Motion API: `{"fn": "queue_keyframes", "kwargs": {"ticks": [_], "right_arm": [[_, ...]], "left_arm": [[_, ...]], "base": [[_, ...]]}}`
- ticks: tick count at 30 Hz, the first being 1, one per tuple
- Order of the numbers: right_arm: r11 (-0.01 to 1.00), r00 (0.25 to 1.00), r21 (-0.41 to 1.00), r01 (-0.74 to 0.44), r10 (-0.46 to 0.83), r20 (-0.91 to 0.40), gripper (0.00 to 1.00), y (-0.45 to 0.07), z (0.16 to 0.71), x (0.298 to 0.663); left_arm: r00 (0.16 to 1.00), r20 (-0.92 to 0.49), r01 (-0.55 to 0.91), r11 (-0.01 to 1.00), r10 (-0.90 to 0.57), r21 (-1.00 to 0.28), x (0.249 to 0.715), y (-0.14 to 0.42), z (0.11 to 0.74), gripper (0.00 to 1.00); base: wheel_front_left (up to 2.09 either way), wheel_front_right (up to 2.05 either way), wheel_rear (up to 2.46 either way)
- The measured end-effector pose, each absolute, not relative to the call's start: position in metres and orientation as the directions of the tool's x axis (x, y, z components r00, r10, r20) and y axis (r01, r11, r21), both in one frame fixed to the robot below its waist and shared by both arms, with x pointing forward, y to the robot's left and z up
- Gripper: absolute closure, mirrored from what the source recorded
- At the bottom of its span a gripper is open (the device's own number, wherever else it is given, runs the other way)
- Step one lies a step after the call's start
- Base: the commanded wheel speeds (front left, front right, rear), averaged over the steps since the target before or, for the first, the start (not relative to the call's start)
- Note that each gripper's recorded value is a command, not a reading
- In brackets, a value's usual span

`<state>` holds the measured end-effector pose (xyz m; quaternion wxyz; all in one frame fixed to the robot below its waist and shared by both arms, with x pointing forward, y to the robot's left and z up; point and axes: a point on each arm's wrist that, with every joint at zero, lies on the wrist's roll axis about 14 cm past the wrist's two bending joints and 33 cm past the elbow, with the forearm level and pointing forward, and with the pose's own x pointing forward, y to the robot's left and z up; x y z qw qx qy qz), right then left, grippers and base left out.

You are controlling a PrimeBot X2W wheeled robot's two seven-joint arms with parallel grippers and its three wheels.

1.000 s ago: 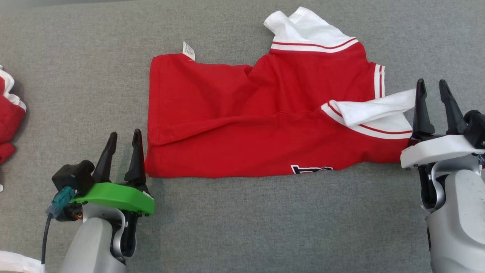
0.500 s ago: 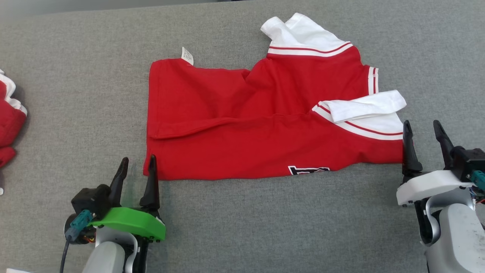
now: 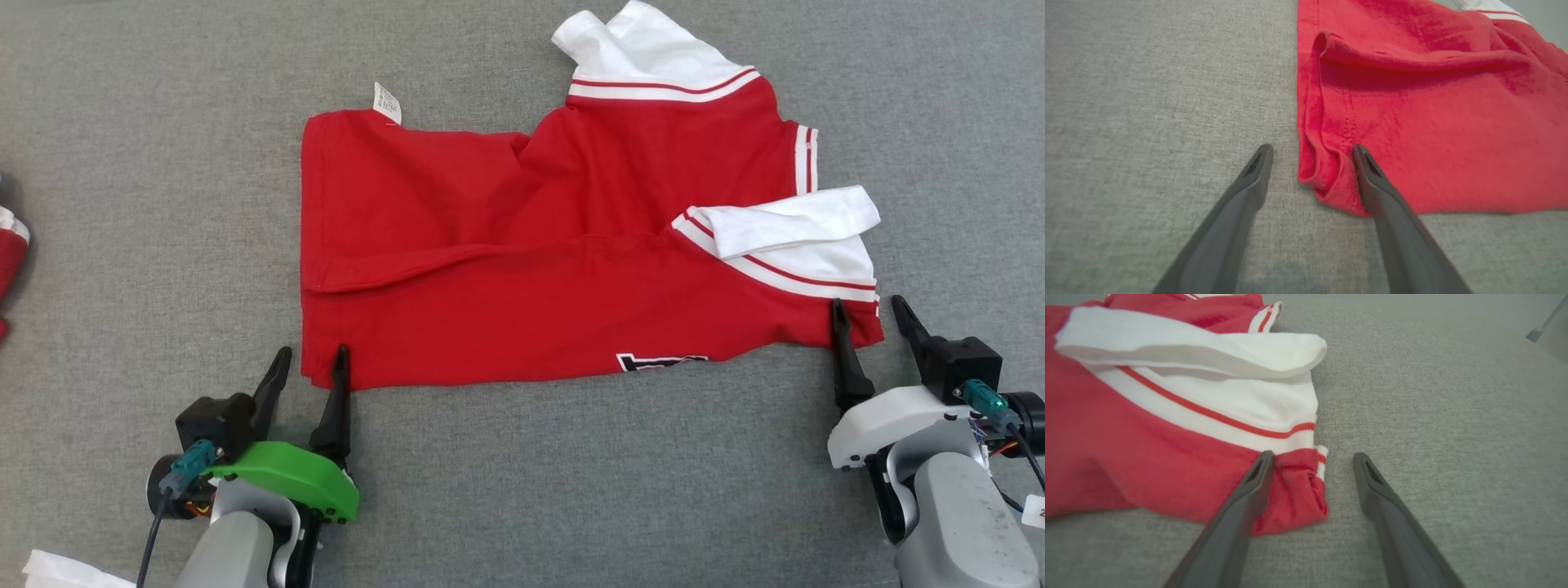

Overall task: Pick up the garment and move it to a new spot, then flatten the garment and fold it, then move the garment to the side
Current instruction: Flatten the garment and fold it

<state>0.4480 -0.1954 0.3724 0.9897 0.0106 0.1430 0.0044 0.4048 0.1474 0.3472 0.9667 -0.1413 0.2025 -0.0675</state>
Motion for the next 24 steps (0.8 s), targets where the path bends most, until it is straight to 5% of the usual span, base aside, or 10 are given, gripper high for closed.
{"fn": "queue_keyframes", "kwargs": {"ticks": [1,5,6,7,8,17,24], "right_arm": [[1.000,0.957,0.023,-0.008,0.014,-0.289,0.00,-0.195,0.370,0.448],[1.000,0.953,0.025,-0.017,0.024,-0.303,0.96,-0.192,0.366,0.448],[1.000,0.953,0.026,-0.018,0.025,-0.303,1.00,-0.191,0.366,0.448],[0.999,0.952,0.027,-0.019,0.026,-0.303,1.00,-0.191,0.366,0.447],[0.999,0.953,0.030,-0.023,0.031,-0.302,1.00,-0.189,0.366,0.448],[0.997,0.976,0.079,0.001,0.016,-0.219,1.00,-0.190,0.395,0.457],[0.991,0.996,0.130,0.024,-0.013,-0.092,1.00,-0.196,0.441,0.469]], "left_arm": [[0.905,-0.380,0.077,0.952,-0.191,-0.295,0.404,0.147,0.345,0.00],[0.891,-0.406,0.086,0.954,-0.203,-0.287,0.403,0.144,0.337,0.00],[0.890,-0.408,0.085,0.953,-0.204,-0.291,0.402,0.144,0.336,0.00],[0.887,-0.412,0.086,0.952,-0.207,-0.294,0.402,0.143,0.335,0.60],[0.886,-0.414,0.088,0.951,-0.211,-0.297,0.402,0.142,0.335,1.00],[0.892,-0.380,0.108,0.932,-0.244,-0.346,0.405,0.133,0.350,1.00],[0.961,-0.204,0.101,0.921,-0.189,-0.377,0.427,0.146,0.409,1.00]], "base": [[0.00,0.00,0.00],[0.00,0.00,0.00],[0.00,0.00,0.00],[0.00,0.00,0.00],[0.00,0.00,0.00],[0.00,0.00,0.00],[0.00,0.00,0.00]]}}
